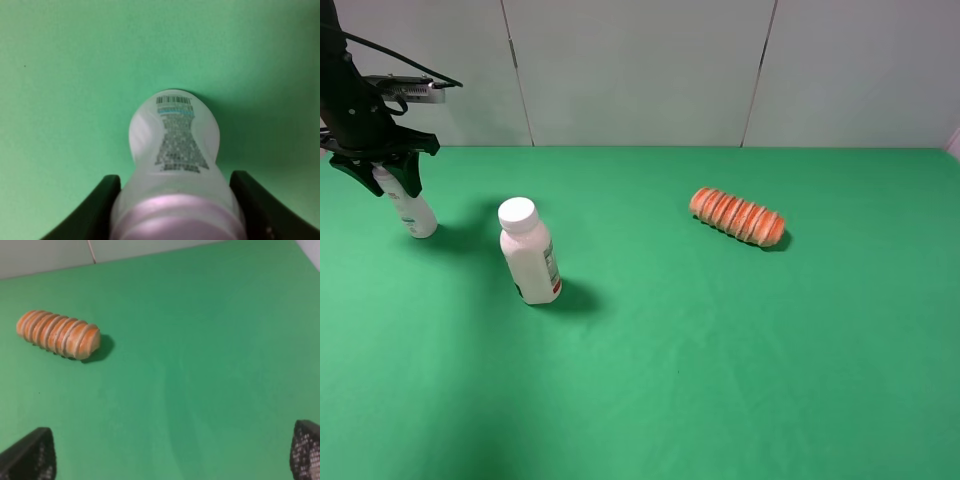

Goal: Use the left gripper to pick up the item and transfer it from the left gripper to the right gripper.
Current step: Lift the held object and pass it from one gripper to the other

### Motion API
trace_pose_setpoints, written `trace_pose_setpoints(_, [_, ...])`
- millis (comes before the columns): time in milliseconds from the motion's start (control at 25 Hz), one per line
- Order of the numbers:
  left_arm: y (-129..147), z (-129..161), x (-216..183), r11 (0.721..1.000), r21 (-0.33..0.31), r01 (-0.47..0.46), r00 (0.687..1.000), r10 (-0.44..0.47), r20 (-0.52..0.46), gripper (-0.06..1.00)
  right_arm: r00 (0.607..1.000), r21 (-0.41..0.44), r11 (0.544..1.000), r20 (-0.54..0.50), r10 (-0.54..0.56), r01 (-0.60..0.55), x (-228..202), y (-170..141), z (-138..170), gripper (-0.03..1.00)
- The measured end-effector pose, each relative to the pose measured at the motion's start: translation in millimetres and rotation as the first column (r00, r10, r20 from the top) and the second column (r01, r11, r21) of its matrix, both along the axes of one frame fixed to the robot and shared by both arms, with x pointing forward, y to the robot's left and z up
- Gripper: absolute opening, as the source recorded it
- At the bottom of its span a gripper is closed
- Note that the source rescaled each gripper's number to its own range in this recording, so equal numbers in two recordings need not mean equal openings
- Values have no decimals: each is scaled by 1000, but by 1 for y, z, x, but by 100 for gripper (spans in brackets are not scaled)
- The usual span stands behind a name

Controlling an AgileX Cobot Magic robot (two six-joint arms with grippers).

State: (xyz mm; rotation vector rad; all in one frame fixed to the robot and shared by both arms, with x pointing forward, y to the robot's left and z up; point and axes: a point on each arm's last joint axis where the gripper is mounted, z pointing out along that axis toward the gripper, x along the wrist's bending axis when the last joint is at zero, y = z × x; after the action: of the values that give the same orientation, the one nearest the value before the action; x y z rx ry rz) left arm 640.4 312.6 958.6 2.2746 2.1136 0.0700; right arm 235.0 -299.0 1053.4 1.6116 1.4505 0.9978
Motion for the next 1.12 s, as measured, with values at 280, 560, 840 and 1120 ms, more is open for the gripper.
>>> trace_pose_setpoints(280, [0, 20, 8, 999, -10, -37, 999, 37, 8, 0, 1000, 0, 1000, 0, 0, 0, 0, 0, 0, 100])
trace_pose_setpoints(560, [-6, 57, 6, 995, -79, -64, 995, 69, 70, 0, 1000, 0, 1000, 0, 0, 0, 0, 0, 0, 100])
trace_pose_setpoints(840, [-13, 90, -8, 985, -156, -71, 989, 90, 118, 0, 1000, 0, 1000, 0, 0, 0, 0, 0, 0, 100])
trace_pose_setpoints(1120, [-33, 125, -25, 982, -189, -12, 982, 48, 185, 0, 1000, 5, 1000, 0, 3, -3, 0, 0, 0, 100])
